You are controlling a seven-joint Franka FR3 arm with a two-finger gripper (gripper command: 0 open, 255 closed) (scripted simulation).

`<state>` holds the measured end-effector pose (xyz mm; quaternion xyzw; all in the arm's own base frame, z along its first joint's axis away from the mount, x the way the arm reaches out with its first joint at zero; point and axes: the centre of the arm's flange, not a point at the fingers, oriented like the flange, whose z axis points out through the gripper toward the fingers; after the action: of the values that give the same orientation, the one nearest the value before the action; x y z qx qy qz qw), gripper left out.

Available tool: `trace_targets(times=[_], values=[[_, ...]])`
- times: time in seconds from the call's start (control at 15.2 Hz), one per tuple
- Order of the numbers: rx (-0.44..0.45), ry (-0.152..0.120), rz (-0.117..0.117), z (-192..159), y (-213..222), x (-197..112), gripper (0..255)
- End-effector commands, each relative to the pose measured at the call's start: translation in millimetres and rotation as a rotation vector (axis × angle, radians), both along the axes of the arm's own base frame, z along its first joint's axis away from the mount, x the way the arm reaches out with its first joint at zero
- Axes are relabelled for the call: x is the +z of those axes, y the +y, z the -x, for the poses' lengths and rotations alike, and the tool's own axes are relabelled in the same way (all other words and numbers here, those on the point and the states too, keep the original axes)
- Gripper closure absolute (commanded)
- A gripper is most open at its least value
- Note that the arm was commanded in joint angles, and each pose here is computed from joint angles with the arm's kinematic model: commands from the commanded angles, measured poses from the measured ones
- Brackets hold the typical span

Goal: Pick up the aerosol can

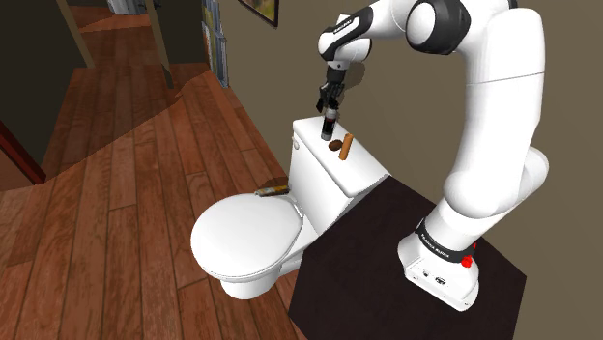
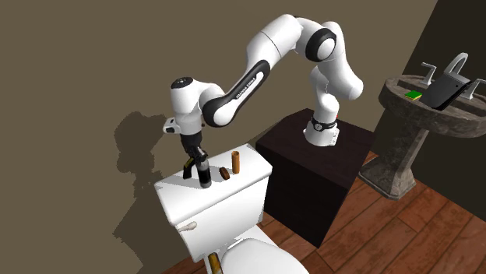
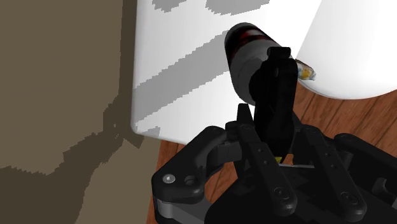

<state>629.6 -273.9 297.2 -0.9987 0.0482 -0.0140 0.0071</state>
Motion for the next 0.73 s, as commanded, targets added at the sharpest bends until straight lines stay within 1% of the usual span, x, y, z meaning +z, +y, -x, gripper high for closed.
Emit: trace_targets(times=[0.0, 0.66], values=[[0.000, 0.000, -0.001, -0.1, 0.5, 7.9, 255], [0.000, 0.000, -0.001, -0.2, 0.5, 60.7, 255]])
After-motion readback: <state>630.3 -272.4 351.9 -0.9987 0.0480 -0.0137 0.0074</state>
